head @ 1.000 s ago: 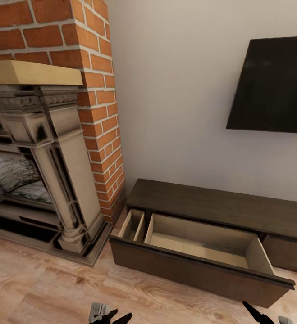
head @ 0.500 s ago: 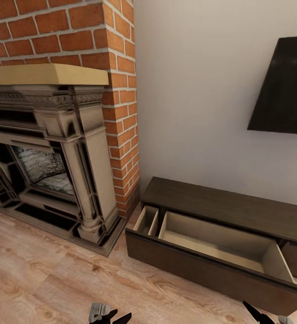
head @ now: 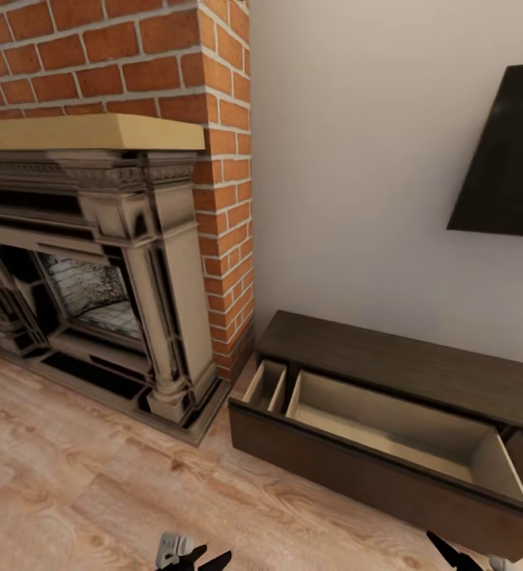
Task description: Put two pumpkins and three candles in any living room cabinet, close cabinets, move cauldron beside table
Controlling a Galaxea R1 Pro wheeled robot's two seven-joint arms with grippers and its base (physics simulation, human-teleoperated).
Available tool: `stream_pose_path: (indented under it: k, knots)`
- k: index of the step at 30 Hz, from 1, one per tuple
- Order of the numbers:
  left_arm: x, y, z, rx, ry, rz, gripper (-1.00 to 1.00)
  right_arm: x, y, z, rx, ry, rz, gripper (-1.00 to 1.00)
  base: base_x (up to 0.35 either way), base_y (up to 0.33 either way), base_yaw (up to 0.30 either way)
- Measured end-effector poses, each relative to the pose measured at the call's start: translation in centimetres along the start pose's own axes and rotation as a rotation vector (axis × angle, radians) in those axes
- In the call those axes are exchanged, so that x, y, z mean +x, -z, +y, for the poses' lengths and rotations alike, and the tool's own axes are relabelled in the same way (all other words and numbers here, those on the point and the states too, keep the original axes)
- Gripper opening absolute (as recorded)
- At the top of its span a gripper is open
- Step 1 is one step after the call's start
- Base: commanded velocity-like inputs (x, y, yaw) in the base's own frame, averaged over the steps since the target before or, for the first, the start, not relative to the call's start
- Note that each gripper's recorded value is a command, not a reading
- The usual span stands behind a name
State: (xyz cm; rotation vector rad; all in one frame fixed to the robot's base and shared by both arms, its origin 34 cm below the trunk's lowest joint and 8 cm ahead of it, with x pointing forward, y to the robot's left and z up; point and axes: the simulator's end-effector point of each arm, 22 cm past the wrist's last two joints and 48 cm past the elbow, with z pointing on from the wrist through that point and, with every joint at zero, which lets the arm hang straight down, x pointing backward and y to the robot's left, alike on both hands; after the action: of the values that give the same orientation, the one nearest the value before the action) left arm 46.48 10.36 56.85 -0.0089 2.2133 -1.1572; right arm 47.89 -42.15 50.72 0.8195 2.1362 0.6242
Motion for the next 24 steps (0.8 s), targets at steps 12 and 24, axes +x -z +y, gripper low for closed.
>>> stream_pose_path:
  k: [12,24]
  knots:
    - [0.0,0.0,0.0,0.001,0.0,-0.001,1.0,0.4,-0.1,0.0,0.002,0.002,0.01,1.0,-0.144,0.0,0.285]
    - [-0.5,0.0,0.7,-0.039,-0.005,-0.012,1.0,2.9,-0.9,-0.8,0.085,0.037,0.073,1.0,-0.028,0.0,0.29]
